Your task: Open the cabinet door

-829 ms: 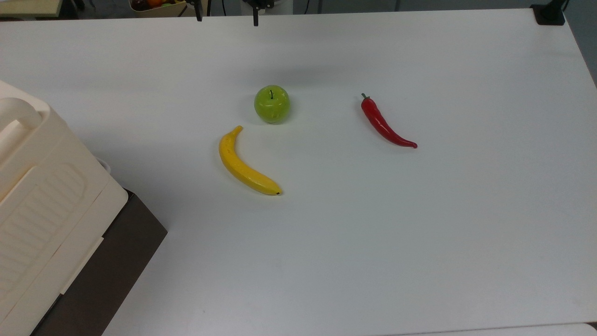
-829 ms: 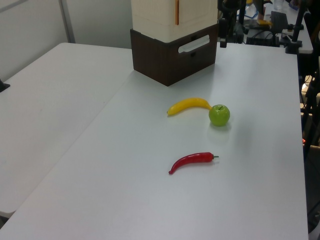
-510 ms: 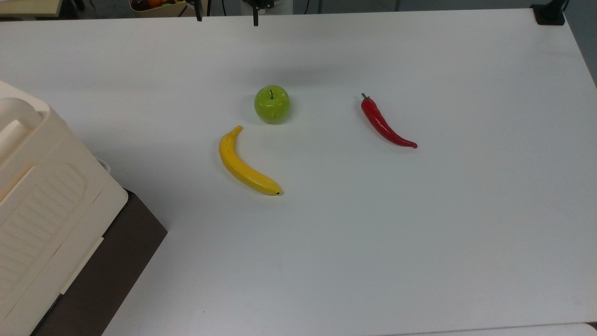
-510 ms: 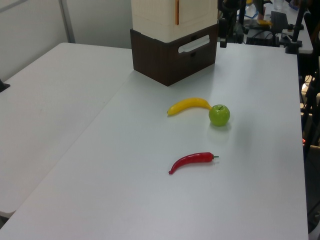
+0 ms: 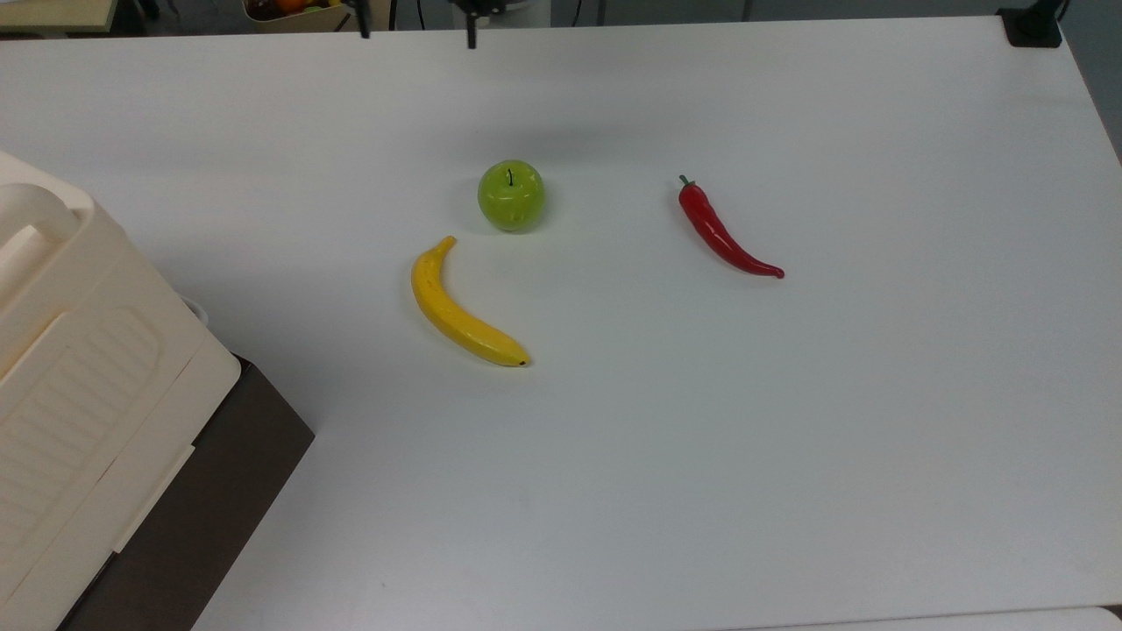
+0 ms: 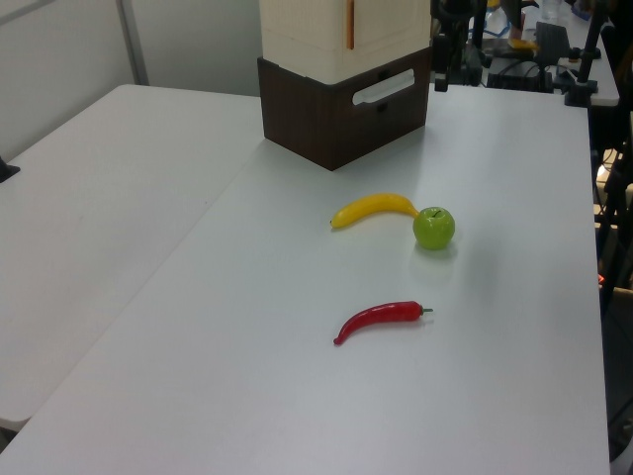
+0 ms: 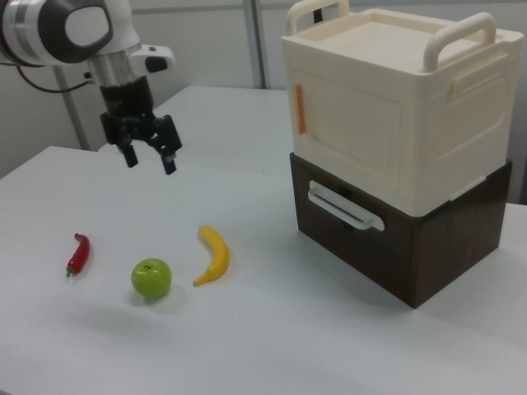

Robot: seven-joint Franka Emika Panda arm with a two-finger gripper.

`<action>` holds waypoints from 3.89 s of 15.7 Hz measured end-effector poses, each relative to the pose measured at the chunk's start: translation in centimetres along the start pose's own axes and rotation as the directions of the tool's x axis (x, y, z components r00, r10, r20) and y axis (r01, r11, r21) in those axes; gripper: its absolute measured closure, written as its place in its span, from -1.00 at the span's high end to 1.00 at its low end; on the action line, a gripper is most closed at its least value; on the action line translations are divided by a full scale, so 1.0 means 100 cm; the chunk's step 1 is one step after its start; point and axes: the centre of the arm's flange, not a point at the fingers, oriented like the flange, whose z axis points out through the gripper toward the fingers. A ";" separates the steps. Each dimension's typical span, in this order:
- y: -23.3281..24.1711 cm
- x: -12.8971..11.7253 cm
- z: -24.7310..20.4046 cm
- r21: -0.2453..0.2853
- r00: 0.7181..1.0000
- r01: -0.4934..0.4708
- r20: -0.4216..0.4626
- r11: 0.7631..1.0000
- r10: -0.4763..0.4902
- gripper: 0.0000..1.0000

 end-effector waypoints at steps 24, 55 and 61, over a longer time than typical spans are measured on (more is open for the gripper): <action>0.126 0.131 0.027 0.065 0.684 -0.467 -0.606 0.882 0.406 0.97; 0.106 0.134 0.017 0.007 0.709 -0.446 -0.608 0.895 0.358 -0.71; 0.099 0.123 0.015 -0.020 0.747 -0.456 -0.552 0.890 0.370 -0.12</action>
